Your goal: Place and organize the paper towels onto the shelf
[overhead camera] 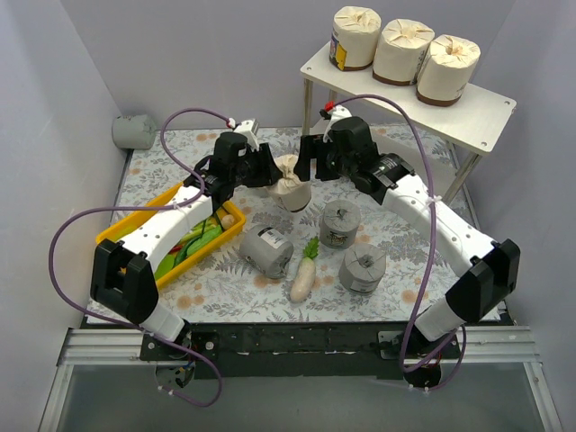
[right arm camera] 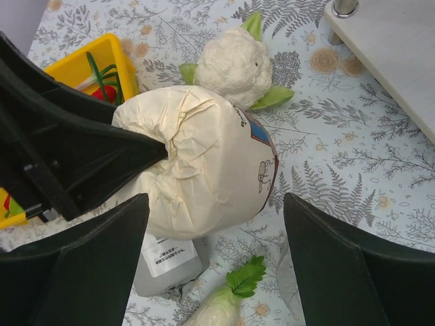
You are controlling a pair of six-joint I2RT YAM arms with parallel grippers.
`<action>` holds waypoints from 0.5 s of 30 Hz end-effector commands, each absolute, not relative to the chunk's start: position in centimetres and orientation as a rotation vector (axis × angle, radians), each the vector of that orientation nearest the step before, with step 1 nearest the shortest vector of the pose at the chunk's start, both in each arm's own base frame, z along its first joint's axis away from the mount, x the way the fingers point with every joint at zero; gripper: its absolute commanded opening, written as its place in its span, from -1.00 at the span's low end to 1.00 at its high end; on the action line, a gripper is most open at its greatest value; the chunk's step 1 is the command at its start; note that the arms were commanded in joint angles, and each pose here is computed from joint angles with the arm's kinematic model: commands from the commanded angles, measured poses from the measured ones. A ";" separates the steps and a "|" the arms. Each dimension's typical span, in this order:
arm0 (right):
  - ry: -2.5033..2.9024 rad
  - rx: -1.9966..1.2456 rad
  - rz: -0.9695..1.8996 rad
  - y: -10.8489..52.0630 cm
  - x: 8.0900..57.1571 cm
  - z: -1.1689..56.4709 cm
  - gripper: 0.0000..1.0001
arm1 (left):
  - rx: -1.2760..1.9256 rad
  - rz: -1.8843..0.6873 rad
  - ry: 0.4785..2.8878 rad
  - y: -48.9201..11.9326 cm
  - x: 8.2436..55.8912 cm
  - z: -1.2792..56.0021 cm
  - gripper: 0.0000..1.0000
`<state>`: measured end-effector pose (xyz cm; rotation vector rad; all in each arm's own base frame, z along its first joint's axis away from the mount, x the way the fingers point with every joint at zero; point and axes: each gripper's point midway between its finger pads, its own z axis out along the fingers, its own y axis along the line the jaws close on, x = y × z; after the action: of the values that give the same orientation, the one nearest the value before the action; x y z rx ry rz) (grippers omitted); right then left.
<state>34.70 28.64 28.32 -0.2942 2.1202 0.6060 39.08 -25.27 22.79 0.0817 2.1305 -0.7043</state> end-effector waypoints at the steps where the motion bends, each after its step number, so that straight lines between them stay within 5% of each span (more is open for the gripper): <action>1: 2.070 -0.247 0.619 29.6 35.9 30.6 0.72 | 0.072 -0.773 1.992 -25.6 38.3 27.5 -0.30; 15: 2.185 -0.243 0.567 30.9 36.6 26.1 0.58 | 0.065 -0.776 1.984 -25.7 38.2 27.7 -0.29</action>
<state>36.08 30.40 25.04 -0.2661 2.2093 0.5720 38.38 -25.62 23.23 0.0756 2.1154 -0.7275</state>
